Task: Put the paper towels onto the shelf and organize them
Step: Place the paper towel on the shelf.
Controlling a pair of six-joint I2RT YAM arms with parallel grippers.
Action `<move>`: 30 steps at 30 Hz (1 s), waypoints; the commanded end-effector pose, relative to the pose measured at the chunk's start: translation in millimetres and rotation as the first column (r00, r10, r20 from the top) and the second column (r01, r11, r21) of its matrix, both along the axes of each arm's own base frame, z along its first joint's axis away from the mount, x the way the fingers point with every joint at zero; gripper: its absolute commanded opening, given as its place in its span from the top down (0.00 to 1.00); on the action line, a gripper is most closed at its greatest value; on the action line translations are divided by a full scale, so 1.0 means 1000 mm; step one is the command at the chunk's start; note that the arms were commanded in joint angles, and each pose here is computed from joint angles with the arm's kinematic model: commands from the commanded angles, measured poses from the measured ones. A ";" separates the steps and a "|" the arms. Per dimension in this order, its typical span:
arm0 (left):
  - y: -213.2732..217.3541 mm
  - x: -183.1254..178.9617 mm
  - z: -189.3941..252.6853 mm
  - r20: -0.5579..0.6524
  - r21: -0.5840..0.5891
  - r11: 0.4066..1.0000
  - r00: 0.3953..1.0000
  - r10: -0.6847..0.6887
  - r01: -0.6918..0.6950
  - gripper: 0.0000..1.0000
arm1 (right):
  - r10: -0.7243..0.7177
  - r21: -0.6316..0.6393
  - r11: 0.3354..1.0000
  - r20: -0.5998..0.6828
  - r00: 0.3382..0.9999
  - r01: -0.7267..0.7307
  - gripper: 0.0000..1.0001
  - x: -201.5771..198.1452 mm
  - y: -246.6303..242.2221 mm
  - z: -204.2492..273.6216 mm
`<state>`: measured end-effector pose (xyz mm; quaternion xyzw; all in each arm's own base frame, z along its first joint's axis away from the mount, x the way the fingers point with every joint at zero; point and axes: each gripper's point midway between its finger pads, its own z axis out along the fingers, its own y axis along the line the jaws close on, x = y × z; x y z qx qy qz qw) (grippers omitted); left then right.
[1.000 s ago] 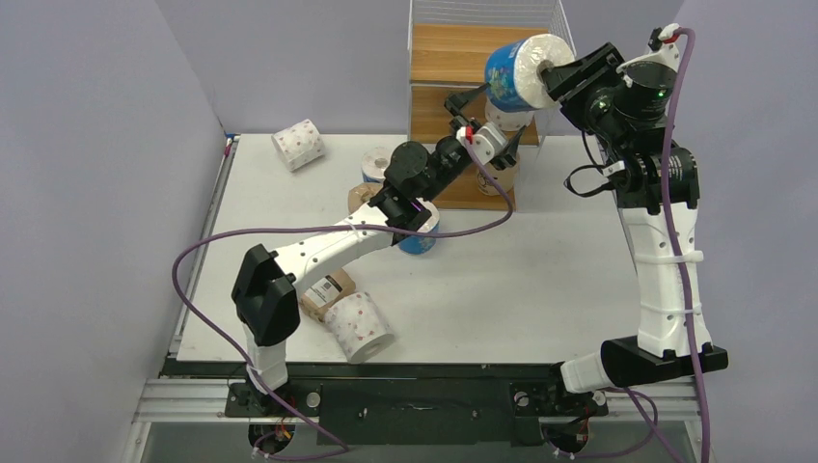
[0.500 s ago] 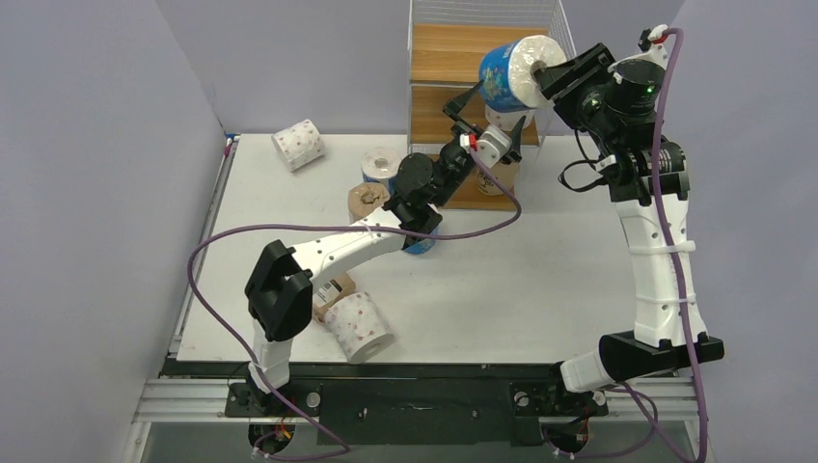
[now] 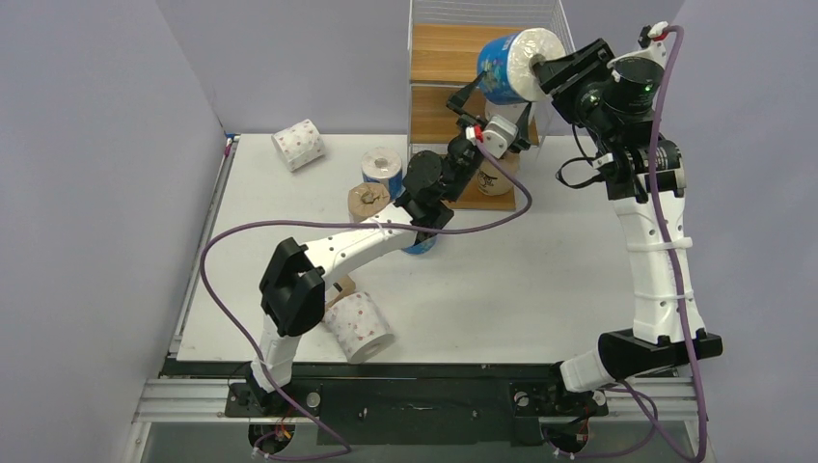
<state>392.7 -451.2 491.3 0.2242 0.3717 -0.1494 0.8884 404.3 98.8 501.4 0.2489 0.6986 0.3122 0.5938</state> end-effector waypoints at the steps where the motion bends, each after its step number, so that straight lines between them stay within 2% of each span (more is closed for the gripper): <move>1: 0.006 0.001 0.027 0.007 -0.097 0.995 1.000 -0.011 0.012 0.04 | 0.045 0.049 0.998 0.108 0.993 -0.050 0.65 0.002 0.015 0.034; 18: 0.016 0.033 0.021 -0.069 -0.160 0.987 0.997 -0.030 0.019 0.03 | 0.051 0.053 0.997 0.081 0.995 -0.056 0.53 0.019 0.021 0.024; 25: 0.021 0.043 0.021 -0.088 -0.186 0.982 0.996 -0.034 0.017 0.02 | 0.060 0.064 0.996 0.080 0.995 -0.065 0.44 0.022 0.024 0.024; 30: 0.022 0.047 0.022 -0.101 -0.194 0.981 0.994 -0.042 0.021 0.00 | 0.063 0.064 0.996 0.091 0.994 -0.069 0.43 0.022 0.023 0.028</move>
